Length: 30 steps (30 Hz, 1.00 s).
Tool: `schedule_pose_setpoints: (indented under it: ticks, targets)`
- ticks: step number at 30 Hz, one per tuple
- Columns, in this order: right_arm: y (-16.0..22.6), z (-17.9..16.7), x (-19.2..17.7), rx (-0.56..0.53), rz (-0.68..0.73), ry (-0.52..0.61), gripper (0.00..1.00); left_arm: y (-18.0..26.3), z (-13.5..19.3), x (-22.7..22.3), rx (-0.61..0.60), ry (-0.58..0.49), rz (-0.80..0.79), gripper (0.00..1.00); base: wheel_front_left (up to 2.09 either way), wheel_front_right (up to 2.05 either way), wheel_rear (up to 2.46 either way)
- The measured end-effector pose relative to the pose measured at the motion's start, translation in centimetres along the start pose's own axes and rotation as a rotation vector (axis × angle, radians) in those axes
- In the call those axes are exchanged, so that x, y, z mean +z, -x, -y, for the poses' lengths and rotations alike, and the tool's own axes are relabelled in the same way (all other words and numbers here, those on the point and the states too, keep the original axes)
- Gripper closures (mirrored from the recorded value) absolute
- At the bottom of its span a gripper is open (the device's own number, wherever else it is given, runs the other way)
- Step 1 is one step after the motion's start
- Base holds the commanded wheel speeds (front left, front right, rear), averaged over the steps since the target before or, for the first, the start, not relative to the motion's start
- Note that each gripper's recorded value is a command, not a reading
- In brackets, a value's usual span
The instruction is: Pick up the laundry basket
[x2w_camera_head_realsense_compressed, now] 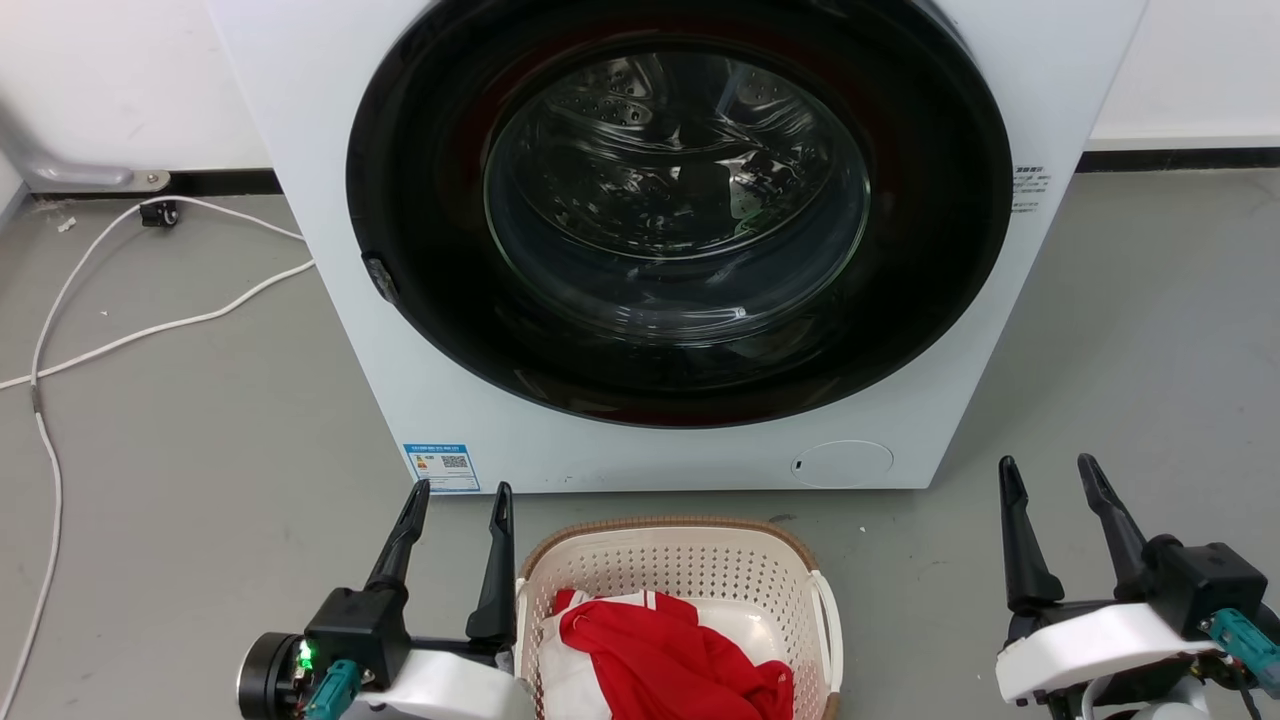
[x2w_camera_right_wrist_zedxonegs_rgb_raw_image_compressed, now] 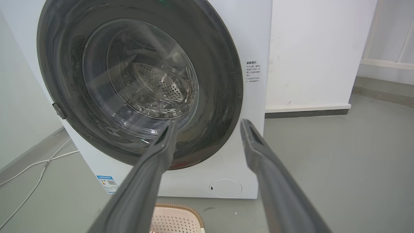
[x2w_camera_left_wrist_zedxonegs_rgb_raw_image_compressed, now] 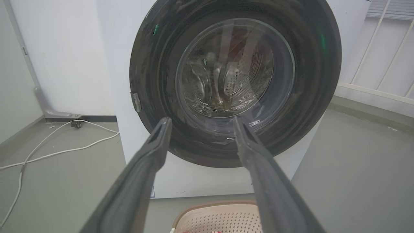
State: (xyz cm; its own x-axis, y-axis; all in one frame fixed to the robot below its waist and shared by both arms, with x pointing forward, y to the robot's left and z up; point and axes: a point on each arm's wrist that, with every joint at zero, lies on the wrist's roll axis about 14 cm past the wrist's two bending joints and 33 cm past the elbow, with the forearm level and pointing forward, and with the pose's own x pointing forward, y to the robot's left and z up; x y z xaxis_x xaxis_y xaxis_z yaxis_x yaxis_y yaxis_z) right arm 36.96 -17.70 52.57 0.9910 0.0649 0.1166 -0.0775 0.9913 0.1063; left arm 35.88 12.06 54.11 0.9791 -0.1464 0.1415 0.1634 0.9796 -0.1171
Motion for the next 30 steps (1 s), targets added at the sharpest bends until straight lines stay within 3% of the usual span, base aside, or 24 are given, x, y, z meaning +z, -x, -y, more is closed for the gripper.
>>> schedule_pose_setpoints:
  ticks: [30]
  targets:
    - [0.3,-1.2,-0.6,0.054,0.004,0.133,0.0,0.7,1.2,-0.5,-0.069,-0.158,0.031,0.0,0.0,0.0,0.0]
